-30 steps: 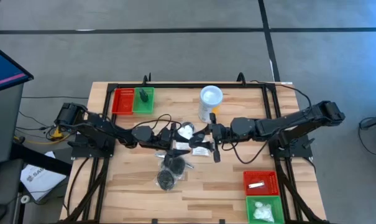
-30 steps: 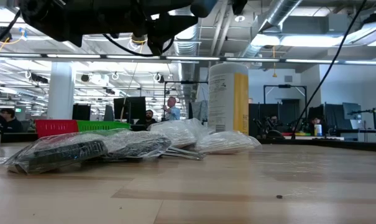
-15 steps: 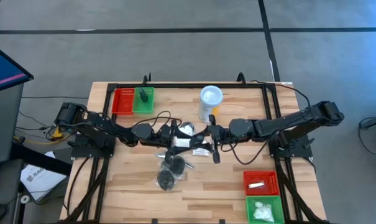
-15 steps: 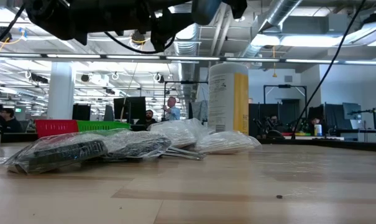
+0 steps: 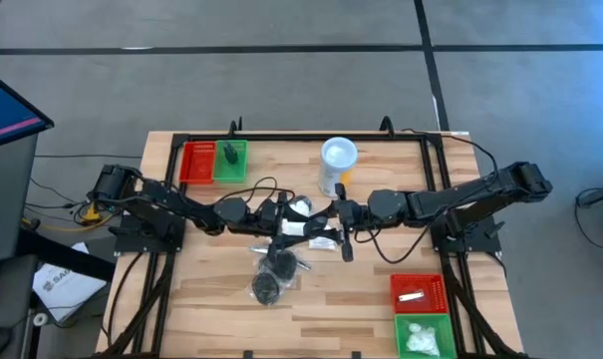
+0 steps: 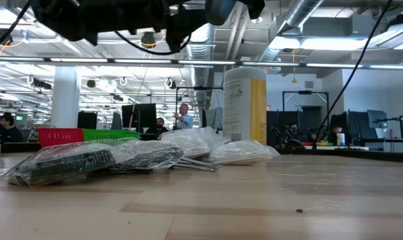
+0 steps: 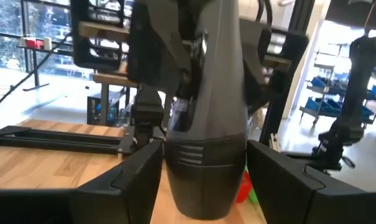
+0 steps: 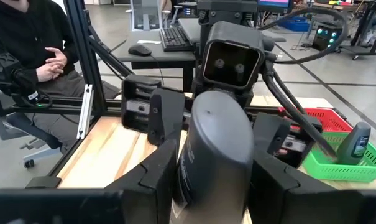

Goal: Pick & Place Travel size toiletries
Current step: Put the black deodorant bottle into the top green bin

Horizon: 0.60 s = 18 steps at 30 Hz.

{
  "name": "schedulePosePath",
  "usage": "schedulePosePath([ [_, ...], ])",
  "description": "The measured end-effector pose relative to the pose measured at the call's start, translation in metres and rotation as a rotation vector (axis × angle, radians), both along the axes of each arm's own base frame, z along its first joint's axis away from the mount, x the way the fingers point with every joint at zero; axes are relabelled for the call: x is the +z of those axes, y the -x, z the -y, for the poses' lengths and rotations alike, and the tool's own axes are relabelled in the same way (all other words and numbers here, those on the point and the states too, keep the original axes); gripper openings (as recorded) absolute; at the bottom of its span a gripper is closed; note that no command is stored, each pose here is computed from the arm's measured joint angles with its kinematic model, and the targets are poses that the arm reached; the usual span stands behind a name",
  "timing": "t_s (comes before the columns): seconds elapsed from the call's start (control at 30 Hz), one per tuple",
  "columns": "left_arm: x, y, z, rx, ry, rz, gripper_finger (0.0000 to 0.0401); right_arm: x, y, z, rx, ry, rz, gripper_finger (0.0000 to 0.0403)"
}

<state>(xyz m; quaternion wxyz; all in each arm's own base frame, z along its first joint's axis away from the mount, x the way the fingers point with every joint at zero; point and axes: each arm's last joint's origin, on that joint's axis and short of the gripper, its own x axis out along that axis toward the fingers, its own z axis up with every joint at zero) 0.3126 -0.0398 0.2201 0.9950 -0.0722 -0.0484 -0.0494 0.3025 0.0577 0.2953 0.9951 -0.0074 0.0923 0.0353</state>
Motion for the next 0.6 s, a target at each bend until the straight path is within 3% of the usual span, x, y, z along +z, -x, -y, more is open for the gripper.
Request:
schedulePosePath([
  [0.27,-0.013,-0.028,0.003,0.003,-0.013,-0.04,0.0222,0.0,0.0,0.0,-0.001,-0.002,0.0,0.0138],
  [0.6,-0.003,-0.033,0.004,-0.019,-0.011,0.001,0.021,0.0,0.0,0.0,-0.001,-0.001,-0.005,0.0139],
])
